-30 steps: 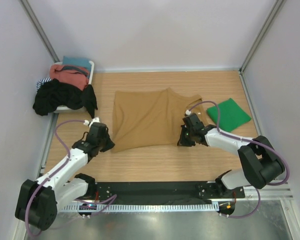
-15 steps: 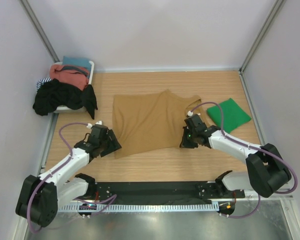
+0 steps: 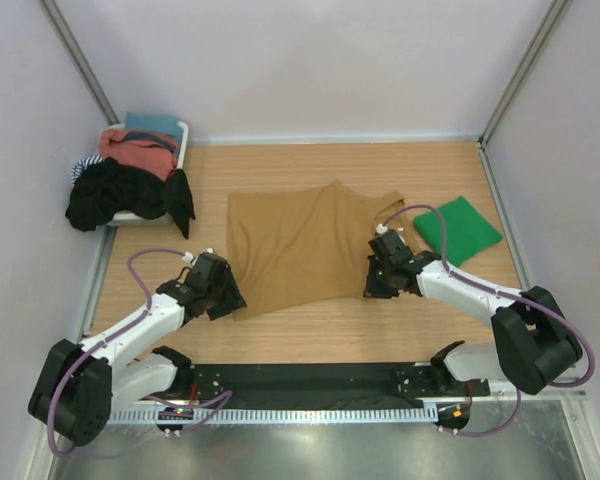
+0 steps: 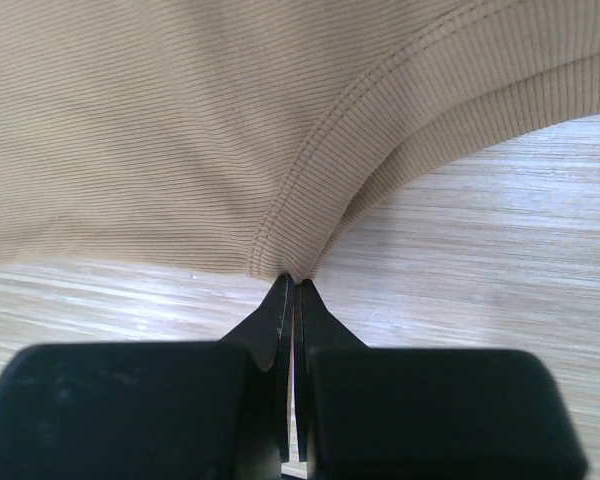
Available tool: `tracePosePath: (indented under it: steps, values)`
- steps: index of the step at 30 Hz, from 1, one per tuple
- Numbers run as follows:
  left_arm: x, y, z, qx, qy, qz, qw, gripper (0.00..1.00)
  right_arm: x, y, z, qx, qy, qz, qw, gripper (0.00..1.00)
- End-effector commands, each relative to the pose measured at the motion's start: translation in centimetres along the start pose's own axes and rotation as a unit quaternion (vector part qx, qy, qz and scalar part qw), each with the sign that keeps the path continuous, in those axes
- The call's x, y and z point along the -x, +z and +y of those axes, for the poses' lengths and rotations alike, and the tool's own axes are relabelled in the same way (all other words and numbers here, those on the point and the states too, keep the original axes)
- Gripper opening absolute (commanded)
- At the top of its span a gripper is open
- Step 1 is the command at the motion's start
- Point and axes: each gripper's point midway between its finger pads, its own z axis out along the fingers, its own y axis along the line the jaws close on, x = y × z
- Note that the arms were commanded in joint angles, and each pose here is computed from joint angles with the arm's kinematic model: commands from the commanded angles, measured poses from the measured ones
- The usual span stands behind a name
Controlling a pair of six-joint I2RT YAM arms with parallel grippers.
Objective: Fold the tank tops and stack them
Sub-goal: Flatten the tank top out, then fold the tank top
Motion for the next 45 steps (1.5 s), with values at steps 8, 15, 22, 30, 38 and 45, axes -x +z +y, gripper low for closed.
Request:
tracePosePath:
  steps: [8,15,22,30,38,45]
  values:
    - [-1.6,-0.7,1.2,0.055,-0.022,0.023,0.998,0.46,1.8,0.4,0.8,0.003,-0.015,-0.024,1.000,0.02]
    - [-2.2,-1.5,1.8,0.076,-0.014,0.030,0.997,0.44,1.9,0.4,1.1,0.010,-0.017,-0.025,0.999,0.02]
    - [-2.4,-1.5,1.4,0.071,-0.017,0.032,0.997,0.40,2.0,0.7,1.2,0.010,-0.017,-0.025,0.999,0.02]
    - [-1.6,-0.7,-0.6,0.038,-0.021,0.024,0.999,0.27,1.9,0.5,1.1,0.010,-0.020,-0.024,0.999,0.02]
    - [-2.1,0.2,-1.4,0.042,-0.006,0.036,0.998,0.28,1.8,0.5,1.0,0.009,-0.019,-0.024,0.999,0.02]
    - [-1.4,-0.5,-0.9,0.050,0.001,0.015,0.999,0.00,1.8,0.3,1.0,0.009,-0.022,-0.024,0.999,0.01]
